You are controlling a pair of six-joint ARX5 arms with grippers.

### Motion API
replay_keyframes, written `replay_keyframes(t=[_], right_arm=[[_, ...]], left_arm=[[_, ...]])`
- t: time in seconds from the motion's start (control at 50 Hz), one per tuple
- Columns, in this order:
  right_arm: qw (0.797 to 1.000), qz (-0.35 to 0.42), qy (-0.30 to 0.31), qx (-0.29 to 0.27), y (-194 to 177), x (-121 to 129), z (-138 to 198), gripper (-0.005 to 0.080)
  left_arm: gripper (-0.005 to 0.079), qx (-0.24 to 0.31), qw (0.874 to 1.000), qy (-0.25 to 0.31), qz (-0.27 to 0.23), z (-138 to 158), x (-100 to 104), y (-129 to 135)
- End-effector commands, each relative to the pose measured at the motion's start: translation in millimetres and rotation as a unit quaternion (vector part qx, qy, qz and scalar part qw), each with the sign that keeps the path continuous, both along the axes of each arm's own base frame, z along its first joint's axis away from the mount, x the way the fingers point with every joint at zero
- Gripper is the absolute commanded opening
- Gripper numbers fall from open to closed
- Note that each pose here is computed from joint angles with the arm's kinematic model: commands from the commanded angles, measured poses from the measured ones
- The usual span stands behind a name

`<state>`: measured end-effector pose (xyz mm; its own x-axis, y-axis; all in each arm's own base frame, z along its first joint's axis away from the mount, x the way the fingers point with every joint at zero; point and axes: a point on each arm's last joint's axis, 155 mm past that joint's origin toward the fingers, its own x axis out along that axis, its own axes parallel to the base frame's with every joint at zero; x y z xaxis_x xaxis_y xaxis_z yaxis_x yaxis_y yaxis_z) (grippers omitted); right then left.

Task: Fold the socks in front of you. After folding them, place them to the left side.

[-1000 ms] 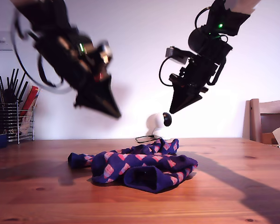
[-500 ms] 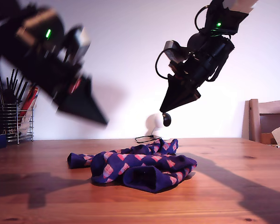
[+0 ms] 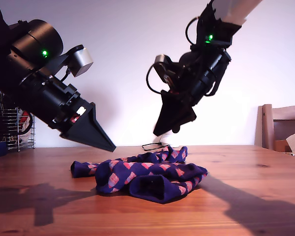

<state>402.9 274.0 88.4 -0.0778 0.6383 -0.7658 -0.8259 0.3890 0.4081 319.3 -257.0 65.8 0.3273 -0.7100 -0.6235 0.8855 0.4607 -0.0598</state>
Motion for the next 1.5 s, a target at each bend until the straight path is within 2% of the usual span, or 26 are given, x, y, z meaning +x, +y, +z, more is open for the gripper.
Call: replay_keyframes(t=[0.0, 0.04, 0.08, 0.26, 0.46, 0.64, 0.7, 0.76, 0.86, 0.9, 1.14, 1.28, 1.48], right_arm=[[1.000, -0.003, 0.018, -0.005, -5, -3, -13, -0.0013], [1.000, -0.004, 0.019, -0.005, -5, -3, -14, -0.0013], [1.000, -0.004, 0.022, -0.007, -5, -4, -15, -0.0013], [0.999, -0.005, 0.042, -0.016, -8, -11, -30, -0.0013], [0.998, -0.004, 0.065, -0.025, -9, -17, -44, -0.0013], [0.997, -0.003, 0.070, -0.027, -9, -20, -44, -0.0013], [0.997, -0.003, 0.069, -0.026, -9, -20, -44, -0.0013], [0.997, -0.003, 0.067, -0.026, -8, -19, -44, -0.0013], [0.998, -0.003, 0.066, -0.025, -8, -18, -44, -0.0013], [0.998, -0.003, 0.065, -0.025, -8, -18, -44, -0.0013], [0.997, -0.005, 0.065, -0.027, -11, -17, -44, -0.0013], [0.997, -0.008, 0.063, -0.036, -14, -16, -47, -0.0013], [0.997, -0.014, 0.055, -0.056, -20, -12, -51, -0.0013]], left_arm=[[0.0313, 0.006, 1.000, -0.002, -0.012, -6, -4, -2], [0.0407, 0.009, 1.000, -0.005, -0.013, -6, -4, -3], [0.0438, 0.015, 1.000, -0.009, -0.013, -7, -4, -3], [0.0439, 0.057, 0.997, -0.035, -0.039, -17, -8, -2], [0.0439, 0.088, 0.994, -0.054, -0.026, -26, 2, 6], [0.0436, 0.102, 0.993, -0.042, -0.030, -46, 1, 6], [0.0393, 0.108, 0.993, -0.035, -0.039, -54, -3, 4], [0.0300, 0.111, 0.992, -0.034, -0.047, -58, -7, 1], [-0.0036, 0.109, 0.992, -0.039, -0.058, -55, -12, -7], [-0.0012, 0.106, 0.992, -0.044, -0.060, -51, -12, -9], [-0.0022, 0.097, 0.990, -0.085, -0.057, -28, -6, -18], [-0.0022, 0.086, 0.989, -0.113, -0.049, -4, -2, -19], [-0.0023, 0.060, 0.989, -0.124, -0.054, 19, -11, -30]])
